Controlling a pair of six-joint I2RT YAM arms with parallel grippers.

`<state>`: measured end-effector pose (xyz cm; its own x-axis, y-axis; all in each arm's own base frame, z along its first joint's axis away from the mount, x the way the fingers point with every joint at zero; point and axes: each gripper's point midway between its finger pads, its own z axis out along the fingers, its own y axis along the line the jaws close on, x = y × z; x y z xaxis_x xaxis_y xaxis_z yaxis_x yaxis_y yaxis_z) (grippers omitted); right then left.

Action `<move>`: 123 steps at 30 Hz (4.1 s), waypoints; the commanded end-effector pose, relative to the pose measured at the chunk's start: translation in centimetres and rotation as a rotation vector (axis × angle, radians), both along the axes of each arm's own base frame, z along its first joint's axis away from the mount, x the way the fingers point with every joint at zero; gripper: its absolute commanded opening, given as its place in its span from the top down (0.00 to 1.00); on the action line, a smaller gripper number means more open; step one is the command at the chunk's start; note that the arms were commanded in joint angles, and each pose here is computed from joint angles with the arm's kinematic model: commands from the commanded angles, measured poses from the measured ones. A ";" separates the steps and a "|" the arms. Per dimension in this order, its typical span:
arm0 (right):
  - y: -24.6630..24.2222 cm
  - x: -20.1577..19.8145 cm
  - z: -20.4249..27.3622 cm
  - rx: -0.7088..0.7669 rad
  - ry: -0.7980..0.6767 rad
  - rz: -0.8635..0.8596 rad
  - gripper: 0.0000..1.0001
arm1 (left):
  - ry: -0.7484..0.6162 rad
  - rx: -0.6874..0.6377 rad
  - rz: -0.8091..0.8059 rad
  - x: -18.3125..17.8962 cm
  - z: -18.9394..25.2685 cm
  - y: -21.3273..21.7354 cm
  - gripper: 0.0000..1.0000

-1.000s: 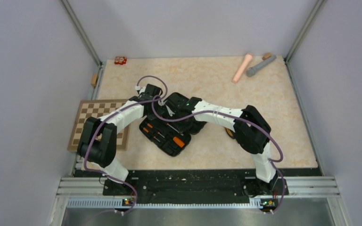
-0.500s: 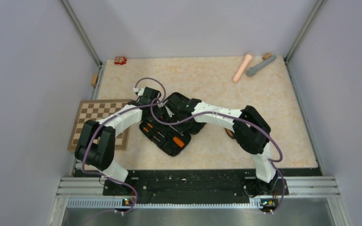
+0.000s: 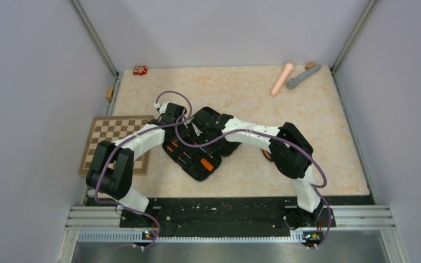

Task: Pack the tool kit
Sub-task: Adjust the screwdriver in the toolbox, then pick up the pliers at the center of the board.

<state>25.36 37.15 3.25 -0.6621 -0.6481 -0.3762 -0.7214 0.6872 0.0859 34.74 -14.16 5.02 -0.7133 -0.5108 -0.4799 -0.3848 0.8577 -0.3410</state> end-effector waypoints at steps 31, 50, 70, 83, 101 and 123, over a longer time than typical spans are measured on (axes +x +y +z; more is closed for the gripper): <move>-2.1 -2.6 -8.7 -0.174 0.212 -0.009 1.00 | 0.051 0.099 -0.050 -4.5 0.5 -1.0 0.91; -4.1 2.5 4.3 -0.020 -0.106 -0.137 0.57 | -0.437 0.316 0.162 -6.0 16.9 9.7 0.33; -2.6 -0.7 0.6 0.019 0.027 -0.069 0.51 | -0.665 0.511 0.230 -11.2 19.1 16.1 0.17; -1.7 -5.1 9.9 0.132 -0.036 -0.075 0.49 | -0.642 0.549 0.216 -11.2 18.4 16.4 0.17; -25.8 3.9 3.5 -0.246 -0.121 -0.563 0.55 | -0.630 0.549 0.193 -11.1 17.9 16.1 0.18; -22.0 3.8 2.1 -0.155 -0.073 -0.441 1.00 | -0.621 0.548 0.173 -10.8 17.5 15.7 0.19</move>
<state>27.88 11.32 3.57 -0.8980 -0.3678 -0.2416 -0.3302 0.9261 -0.1824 23.62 1.67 22.16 -0.1883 -0.1707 -0.9672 -0.4108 0.9082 -0.0804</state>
